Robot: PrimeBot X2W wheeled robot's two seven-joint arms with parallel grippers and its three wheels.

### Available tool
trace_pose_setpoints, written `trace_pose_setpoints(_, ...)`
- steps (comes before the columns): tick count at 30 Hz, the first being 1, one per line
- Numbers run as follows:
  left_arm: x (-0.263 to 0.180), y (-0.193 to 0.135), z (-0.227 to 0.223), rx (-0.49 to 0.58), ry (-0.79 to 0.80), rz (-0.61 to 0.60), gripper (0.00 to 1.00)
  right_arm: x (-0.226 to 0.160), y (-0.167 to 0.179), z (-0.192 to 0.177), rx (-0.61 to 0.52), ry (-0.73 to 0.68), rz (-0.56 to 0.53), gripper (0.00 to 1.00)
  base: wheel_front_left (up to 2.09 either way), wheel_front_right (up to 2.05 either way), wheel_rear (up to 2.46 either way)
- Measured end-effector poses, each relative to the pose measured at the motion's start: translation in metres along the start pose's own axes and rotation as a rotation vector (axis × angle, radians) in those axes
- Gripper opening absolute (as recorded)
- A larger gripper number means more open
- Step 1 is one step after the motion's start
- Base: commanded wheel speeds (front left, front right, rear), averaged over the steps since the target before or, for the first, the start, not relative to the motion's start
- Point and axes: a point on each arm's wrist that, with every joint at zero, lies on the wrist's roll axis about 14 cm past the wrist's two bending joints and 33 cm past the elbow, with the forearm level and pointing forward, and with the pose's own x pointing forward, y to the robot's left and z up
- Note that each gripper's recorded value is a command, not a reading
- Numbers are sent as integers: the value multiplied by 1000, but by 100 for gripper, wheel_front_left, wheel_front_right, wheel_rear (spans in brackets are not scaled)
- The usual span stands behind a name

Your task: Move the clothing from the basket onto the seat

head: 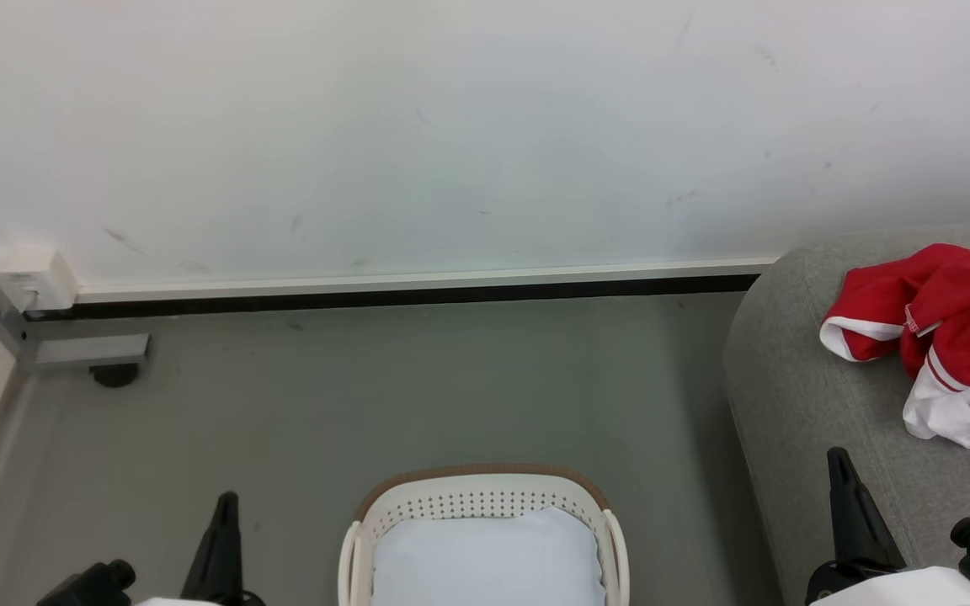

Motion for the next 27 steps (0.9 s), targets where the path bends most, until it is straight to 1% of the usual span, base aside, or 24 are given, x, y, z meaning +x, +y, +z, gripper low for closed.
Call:
trace_pose_setpoints(14,2,6,5,-205,0,33,0,2,-10,2,194,5,-44,0,0,0,0)
trace_pose_setpoints(27,4,9,9,-366,-1,48,0,3,-16,3,348,10,-69,0,0,0,0)
